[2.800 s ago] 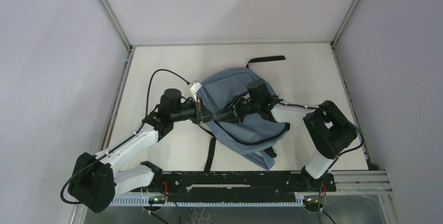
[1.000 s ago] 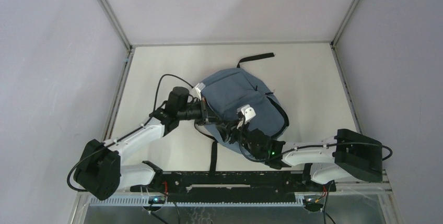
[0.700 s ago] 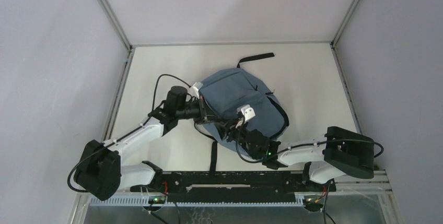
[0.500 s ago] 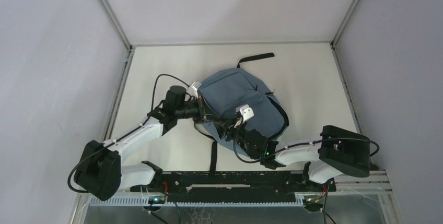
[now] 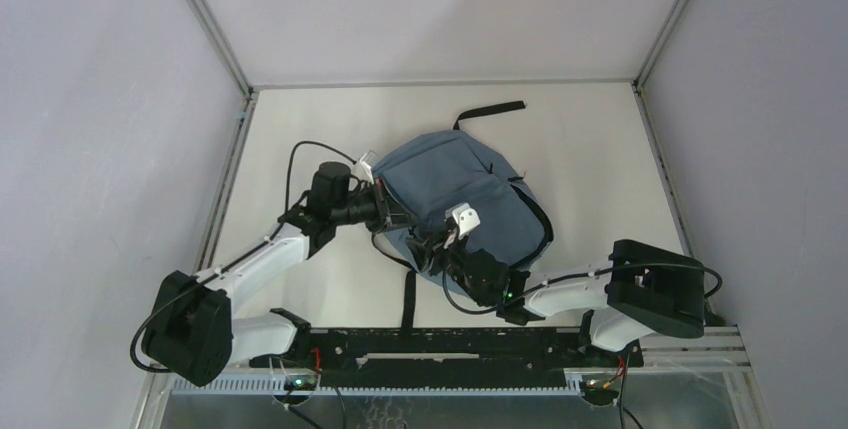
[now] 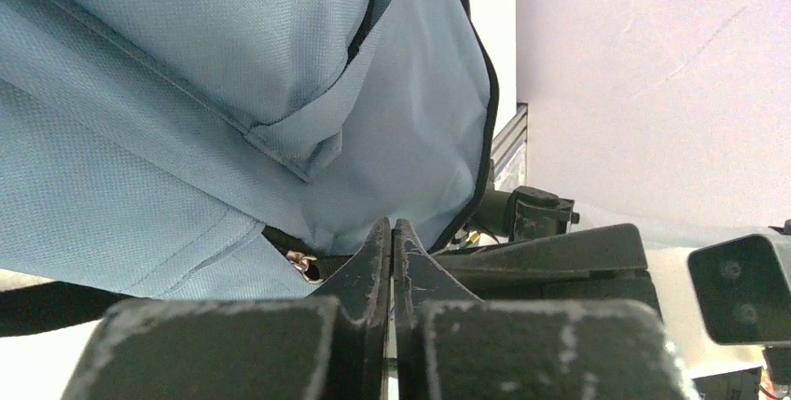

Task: Pack the student bag
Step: Zip the student bag at the center of the board.

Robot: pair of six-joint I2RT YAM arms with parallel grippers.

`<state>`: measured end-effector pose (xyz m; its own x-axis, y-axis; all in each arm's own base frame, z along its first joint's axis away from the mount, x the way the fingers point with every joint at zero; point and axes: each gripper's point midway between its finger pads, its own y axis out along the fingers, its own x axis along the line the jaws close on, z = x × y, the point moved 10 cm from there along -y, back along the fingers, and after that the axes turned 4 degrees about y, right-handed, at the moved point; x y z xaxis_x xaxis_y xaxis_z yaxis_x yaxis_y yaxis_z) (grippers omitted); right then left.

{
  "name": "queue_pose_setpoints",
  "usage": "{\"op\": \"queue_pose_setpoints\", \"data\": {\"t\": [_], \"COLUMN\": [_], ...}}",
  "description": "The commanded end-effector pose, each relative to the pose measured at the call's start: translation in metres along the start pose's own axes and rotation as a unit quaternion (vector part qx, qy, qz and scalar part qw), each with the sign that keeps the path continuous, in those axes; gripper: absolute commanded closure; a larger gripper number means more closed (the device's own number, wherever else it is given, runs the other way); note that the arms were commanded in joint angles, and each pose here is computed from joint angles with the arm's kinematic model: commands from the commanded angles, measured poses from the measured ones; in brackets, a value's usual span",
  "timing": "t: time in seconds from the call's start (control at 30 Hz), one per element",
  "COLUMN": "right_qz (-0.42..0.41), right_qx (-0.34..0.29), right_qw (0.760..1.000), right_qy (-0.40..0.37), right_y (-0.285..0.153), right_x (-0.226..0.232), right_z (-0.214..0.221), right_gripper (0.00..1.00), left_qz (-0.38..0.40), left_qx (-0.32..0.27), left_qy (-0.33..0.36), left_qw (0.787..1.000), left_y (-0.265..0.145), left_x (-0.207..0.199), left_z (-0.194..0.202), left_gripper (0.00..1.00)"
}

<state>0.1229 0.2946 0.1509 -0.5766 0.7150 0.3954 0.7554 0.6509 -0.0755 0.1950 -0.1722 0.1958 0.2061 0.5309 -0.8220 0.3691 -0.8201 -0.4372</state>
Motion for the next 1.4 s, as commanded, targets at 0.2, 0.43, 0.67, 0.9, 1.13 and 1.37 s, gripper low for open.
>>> {"op": "queue_pose_setpoints", "data": {"t": [0.2, 0.43, 0.67, 0.9, 1.13, 1.37], "right_qz": [-0.013, -0.005, 0.008, 0.013, 0.018, 0.026], "right_qx": [-0.018, -0.035, -0.046, -0.044, -0.039, -0.034], "right_qw": [1.000, 0.999, 0.999, 0.999, 0.999, 0.999], "right_qy": [0.012, 0.020, 0.021, 0.027, 0.027, 0.020], "right_y": [0.001, 0.019, 0.033, 0.042, 0.042, 0.039], "right_x": [0.010, 0.007, 0.000, -0.002, -0.005, -0.005], "right_z": [-0.006, -0.008, -0.013, -0.011, -0.011, -0.012], "right_gripper": [0.50, 0.50, 0.51, 0.67, 0.86, 1.00], "left_qz": [0.050, 0.053, 0.054, 0.055, 0.055, 0.050], "left_qx": [-0.016, -0.015, -0.012, -0.012, -0.011, -0.036], "left_qy": [0.010, 0.010, 0.010, 0.009, 0.008, 0.039], "left_qw": [0.999, 0.998, 0.998, 0.998, 0.998, 0.997], "left_y": [-0.006, -0.007, -0.006, -0.006, -0.005, -0.013], "left_x": [-0.004, -0.005, -0.005, -0.005, -0.004, -0.008], "left_z": [-0.004, -0.004, -0.004, -0.004, -0.003, -0.009], "left_gripper": [1.00, 1.00, 1.00, 1.00, 1.00, 0.40]}}
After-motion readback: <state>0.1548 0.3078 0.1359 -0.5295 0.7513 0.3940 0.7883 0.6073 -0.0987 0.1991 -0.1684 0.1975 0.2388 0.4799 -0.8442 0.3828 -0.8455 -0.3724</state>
